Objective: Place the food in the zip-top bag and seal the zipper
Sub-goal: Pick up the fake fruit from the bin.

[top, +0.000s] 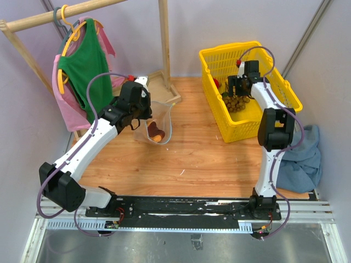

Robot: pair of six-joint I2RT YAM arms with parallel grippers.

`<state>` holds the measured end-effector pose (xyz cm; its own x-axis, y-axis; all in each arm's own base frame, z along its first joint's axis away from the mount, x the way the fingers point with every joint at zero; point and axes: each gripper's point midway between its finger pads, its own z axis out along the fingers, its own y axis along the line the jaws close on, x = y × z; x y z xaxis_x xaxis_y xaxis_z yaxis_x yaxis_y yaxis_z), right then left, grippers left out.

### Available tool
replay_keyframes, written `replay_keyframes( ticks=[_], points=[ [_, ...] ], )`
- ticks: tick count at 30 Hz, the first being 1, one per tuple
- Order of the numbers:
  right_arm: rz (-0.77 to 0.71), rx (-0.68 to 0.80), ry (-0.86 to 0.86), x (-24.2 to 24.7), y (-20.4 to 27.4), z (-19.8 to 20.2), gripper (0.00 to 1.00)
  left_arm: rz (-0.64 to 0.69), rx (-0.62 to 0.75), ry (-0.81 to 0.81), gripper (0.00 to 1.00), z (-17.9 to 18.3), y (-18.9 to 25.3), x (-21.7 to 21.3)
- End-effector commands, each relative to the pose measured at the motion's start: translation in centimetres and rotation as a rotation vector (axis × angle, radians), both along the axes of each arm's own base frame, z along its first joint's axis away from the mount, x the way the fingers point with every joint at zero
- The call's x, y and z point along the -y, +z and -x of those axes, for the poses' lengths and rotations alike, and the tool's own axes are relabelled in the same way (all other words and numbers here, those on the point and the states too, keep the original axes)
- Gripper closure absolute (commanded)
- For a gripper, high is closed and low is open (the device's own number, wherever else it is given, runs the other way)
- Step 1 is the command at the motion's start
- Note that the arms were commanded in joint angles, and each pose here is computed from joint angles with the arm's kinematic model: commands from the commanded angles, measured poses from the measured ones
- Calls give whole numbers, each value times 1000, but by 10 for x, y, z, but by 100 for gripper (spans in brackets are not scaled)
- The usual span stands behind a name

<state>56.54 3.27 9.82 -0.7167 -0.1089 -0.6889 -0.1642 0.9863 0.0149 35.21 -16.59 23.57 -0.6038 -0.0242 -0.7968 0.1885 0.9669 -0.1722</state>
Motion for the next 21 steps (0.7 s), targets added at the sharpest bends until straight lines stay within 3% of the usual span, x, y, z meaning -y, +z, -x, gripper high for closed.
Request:
replay_keyframes(
  ticks=[1, 11, 18, 21],
  points=[
    [-31, 120, 100, -20, 13, -36, 21, 20, 46, -9, 100, -4, 11, -1],
    [-52, -104, 23, -17, -67, -34, 20, 9, 31, -7, 100, -6, 6, -3],
    [-54, -161, -7, -11, -76, -28, 30, 19, 42, -9, 100, -5, 11, -5],
    [-50, -208, -27, -6, -84, -18, 38, 23, 39, -18, 100, -4, 10, -3]
  ],
)
